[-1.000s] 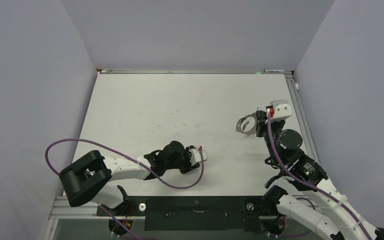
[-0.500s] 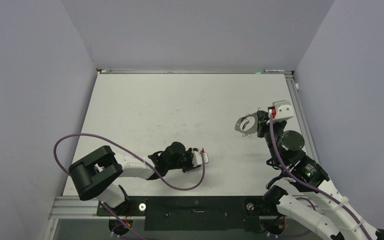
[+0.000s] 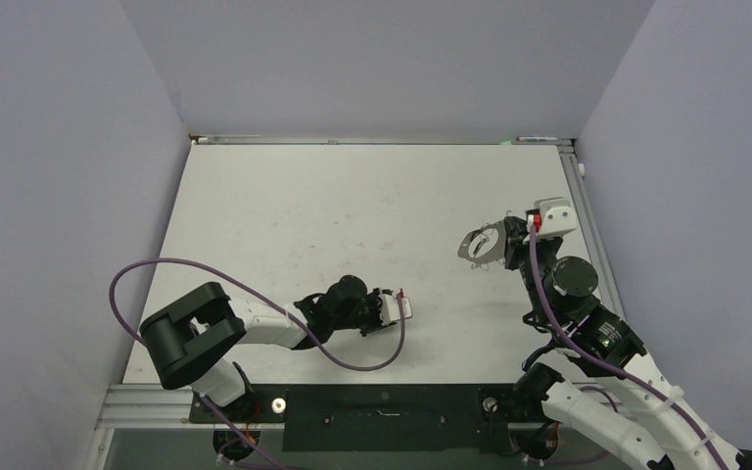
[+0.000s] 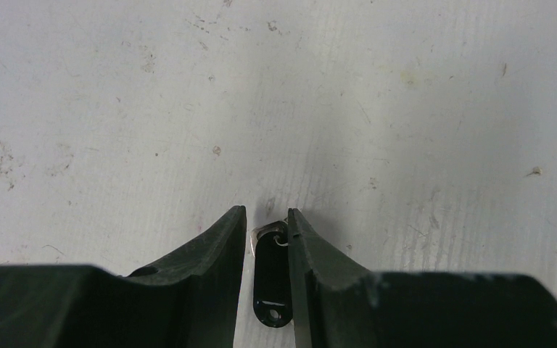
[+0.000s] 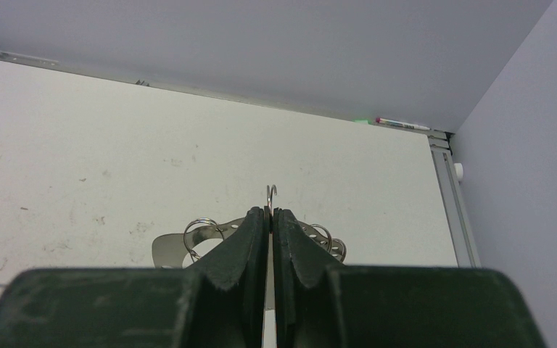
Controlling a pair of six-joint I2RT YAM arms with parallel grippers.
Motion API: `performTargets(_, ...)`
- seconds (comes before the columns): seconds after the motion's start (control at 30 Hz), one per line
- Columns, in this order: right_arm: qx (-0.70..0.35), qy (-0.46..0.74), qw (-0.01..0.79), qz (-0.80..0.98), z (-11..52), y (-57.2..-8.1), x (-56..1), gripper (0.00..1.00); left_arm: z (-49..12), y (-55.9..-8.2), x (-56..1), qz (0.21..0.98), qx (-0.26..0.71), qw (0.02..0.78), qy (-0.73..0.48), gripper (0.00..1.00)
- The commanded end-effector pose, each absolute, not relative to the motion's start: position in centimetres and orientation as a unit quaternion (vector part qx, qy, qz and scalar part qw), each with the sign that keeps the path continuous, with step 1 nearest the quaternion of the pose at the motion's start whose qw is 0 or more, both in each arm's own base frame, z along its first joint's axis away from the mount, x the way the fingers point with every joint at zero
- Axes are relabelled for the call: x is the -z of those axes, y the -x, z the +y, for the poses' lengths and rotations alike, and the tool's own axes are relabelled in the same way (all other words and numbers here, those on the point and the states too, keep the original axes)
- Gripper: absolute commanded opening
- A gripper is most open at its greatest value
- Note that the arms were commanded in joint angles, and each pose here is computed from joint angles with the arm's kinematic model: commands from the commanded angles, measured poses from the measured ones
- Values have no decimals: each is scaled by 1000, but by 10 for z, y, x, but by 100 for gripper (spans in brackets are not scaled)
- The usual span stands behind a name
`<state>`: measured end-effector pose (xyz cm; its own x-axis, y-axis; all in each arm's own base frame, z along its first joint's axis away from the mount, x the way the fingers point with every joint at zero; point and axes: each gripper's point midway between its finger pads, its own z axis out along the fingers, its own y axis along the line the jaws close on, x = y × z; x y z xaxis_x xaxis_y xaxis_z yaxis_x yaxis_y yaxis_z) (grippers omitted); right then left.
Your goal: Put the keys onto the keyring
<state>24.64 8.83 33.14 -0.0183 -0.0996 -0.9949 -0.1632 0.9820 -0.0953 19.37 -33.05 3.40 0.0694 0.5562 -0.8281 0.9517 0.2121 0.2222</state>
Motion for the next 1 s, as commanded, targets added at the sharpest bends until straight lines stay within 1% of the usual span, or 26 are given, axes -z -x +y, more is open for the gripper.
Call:
performTargets(0.0,-28,85,710,698,86,-244,-343,5,-342,-196,-41,633,230,441,-593,24)
performTargets(0.13,-28,84,711,698,86,-244,-344,5,-342,-196,-37,636,224,433,-599,22)
performTargets(0.43,-29,85,711,698,86,-244,-344,5,-341,-196,-38,639,220,429,-599,22)
performTargets(0.5,-28,86,710,698,86,-244,-343,5,-341,-196,-41,640,219,431,-597,25)
performTargets(0.57,-28,85,710,698,86,-244,-343,5,-340,-197,-46,641,220,436,-592,34)
performTargets(0.67,-28,85,710,699,86,-244,-343,5,-338,-196,-53,640,220,441,-589,37)
performTargets(0.73,-28,85,710,698,85,-243,-343,5,-337,-195,-54,641,219,438,-591,36)
performTargets(0.87,-29,84,710,699,85,-243,-343,5,-335,-195,-51,641,217,435,-594,29)
performTargets(0.97,-29,85,710,699,85,-243,-342,5,-336,-194,-48,641,218,431,-596,26)
